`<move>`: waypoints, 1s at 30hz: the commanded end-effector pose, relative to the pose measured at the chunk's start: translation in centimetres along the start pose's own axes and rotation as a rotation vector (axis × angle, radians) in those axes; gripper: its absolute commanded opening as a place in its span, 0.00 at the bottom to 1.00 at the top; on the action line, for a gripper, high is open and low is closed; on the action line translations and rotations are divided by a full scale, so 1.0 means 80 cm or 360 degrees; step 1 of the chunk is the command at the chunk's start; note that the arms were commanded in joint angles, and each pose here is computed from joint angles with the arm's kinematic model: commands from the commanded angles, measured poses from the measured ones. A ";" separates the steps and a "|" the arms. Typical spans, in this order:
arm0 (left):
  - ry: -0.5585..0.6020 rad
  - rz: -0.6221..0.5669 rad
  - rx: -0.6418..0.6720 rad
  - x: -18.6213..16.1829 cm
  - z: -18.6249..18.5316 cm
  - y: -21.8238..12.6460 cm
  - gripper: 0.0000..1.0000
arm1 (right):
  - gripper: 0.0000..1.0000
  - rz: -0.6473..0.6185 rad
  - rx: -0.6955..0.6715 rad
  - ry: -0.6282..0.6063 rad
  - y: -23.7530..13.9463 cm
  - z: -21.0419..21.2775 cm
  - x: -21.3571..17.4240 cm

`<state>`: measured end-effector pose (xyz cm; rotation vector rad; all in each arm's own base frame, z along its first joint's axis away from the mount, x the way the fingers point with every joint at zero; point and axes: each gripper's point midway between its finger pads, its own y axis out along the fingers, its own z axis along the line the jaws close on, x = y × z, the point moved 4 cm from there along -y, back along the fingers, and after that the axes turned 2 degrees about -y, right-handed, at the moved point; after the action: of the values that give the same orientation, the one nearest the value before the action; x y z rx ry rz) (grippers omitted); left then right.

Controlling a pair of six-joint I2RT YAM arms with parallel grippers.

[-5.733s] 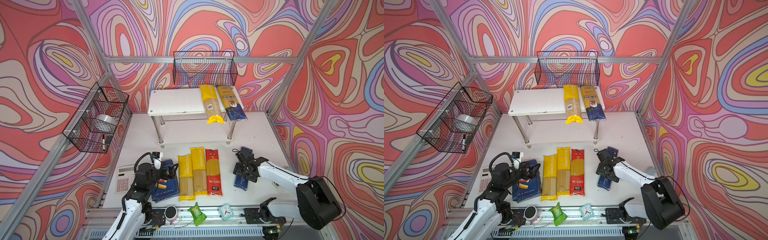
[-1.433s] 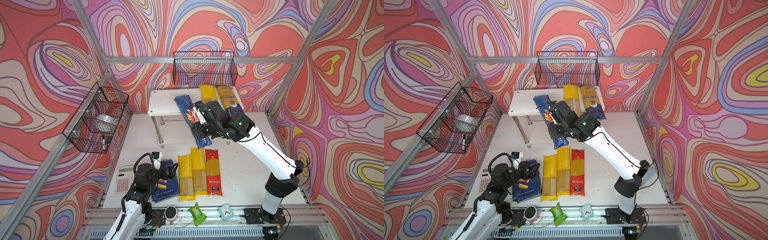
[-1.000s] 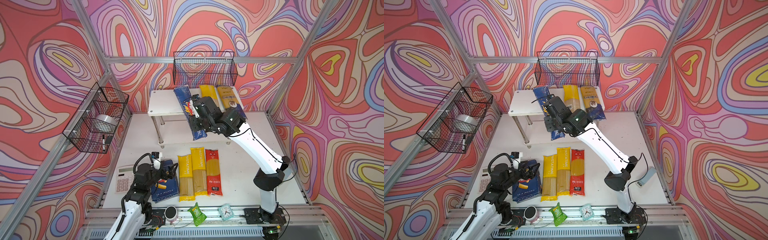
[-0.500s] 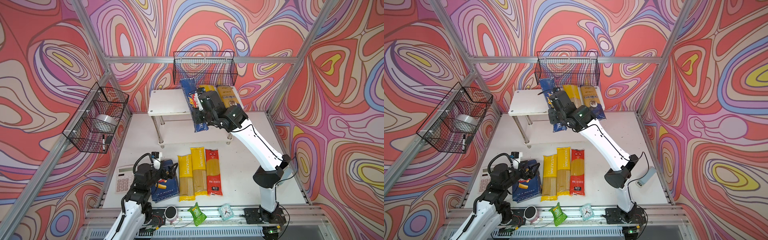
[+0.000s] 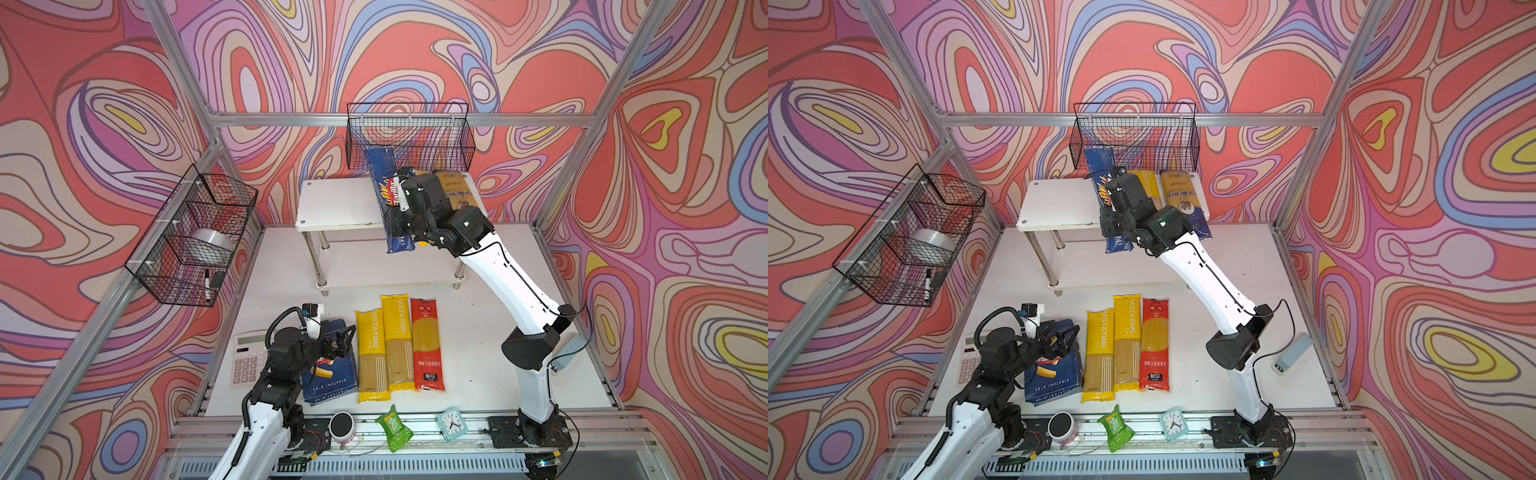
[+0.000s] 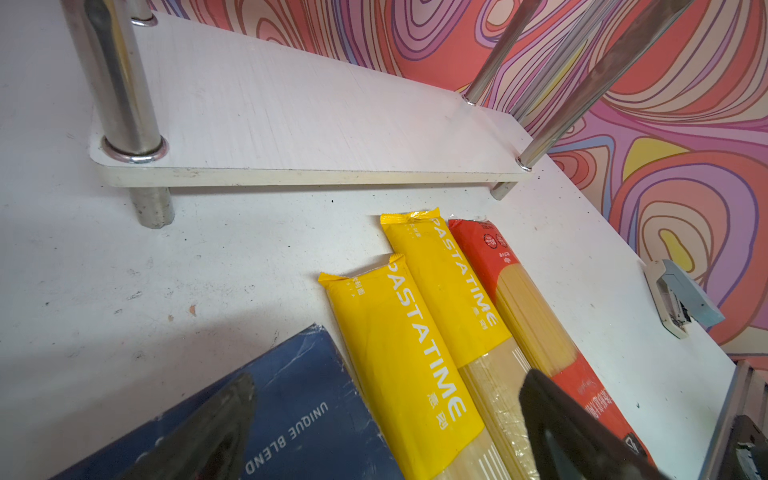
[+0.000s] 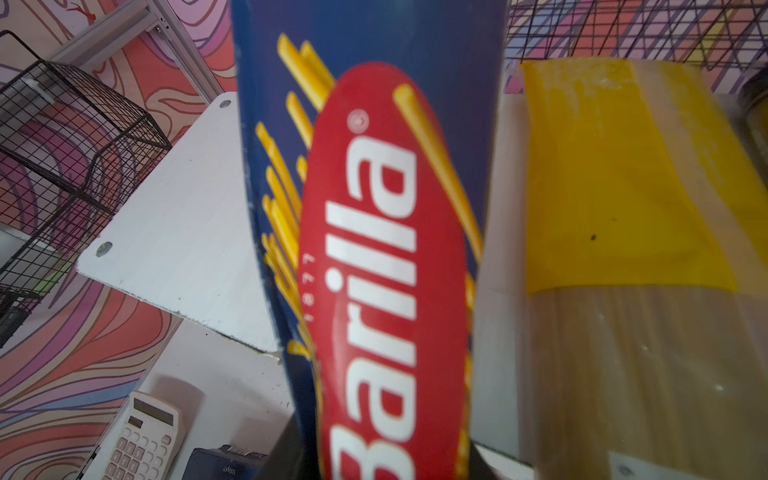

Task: Place and organize the pasta boxes and bags onto the shelf
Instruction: 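Lower the Barilla box onto the shelf beside the yellow bag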

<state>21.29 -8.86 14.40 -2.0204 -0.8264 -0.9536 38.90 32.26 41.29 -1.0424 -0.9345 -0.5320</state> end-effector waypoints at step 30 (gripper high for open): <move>-0.0001 0.0004 0.0016 -0.001 0.001 0.000 1.00 | 0.58 -0.0347 0.0239 -0.0267 -0.123 0.042 0.033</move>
<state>21.33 -8.79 14.38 -2.0151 -0.8303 -0.9510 34.39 31.82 46.68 -0.8798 -1.1070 -0.5574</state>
